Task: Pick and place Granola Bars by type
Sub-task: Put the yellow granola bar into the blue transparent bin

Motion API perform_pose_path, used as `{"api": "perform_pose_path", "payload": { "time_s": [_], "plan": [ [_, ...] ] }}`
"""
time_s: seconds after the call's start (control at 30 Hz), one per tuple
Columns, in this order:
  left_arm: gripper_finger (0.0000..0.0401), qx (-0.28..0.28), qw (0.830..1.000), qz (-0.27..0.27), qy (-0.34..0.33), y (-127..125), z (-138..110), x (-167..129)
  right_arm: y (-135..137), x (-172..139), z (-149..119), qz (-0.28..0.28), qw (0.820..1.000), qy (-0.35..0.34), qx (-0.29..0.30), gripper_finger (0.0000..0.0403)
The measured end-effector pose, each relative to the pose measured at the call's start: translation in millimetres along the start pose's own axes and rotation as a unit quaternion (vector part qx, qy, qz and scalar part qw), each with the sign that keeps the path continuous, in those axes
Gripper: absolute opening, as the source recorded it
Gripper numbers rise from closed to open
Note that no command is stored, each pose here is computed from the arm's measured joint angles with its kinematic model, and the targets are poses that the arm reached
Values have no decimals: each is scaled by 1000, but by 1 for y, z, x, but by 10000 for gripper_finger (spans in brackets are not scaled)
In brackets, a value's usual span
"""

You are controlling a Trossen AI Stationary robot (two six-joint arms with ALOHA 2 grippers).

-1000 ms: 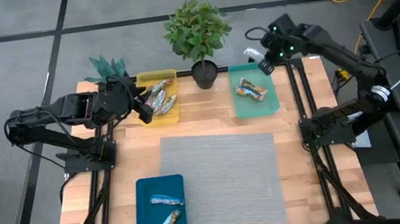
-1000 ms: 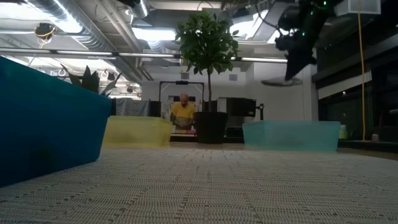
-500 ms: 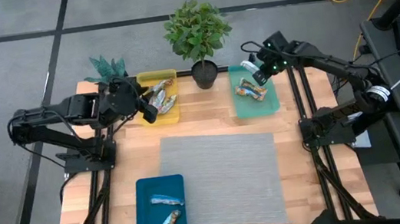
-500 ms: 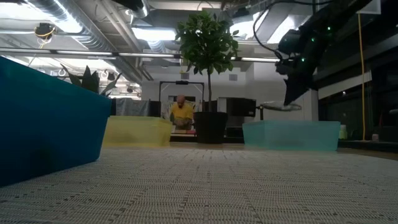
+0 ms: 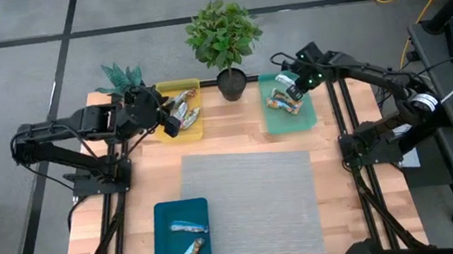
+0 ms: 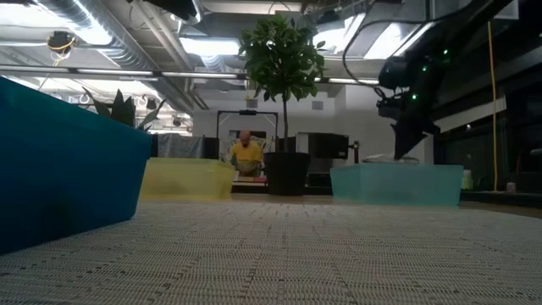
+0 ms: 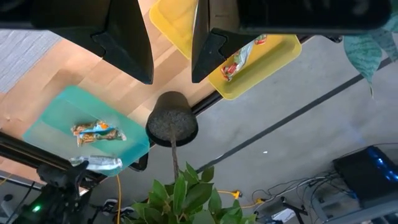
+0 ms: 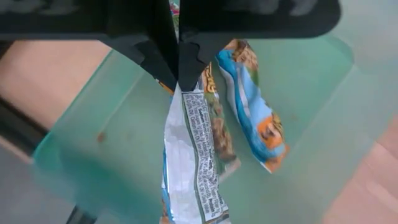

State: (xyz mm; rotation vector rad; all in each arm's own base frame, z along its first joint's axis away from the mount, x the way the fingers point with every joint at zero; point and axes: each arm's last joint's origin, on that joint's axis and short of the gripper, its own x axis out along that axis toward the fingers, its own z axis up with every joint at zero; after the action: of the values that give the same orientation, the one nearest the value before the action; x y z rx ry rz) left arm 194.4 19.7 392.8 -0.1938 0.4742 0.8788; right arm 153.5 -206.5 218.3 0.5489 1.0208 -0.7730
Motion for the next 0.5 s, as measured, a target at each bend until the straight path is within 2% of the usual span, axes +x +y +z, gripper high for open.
{"api": "perform_pose_path", "payload": {
  "time_s": [0.13,0.5],
  "plan": [
    [102,0,1000,-1,0,0,0,0,-2,16,1,0,1000,24,2,5],
    [102,-9,1000,-5,2,0,0,0,-3,38,5,0,1000,31,6,6]
  ]
}}
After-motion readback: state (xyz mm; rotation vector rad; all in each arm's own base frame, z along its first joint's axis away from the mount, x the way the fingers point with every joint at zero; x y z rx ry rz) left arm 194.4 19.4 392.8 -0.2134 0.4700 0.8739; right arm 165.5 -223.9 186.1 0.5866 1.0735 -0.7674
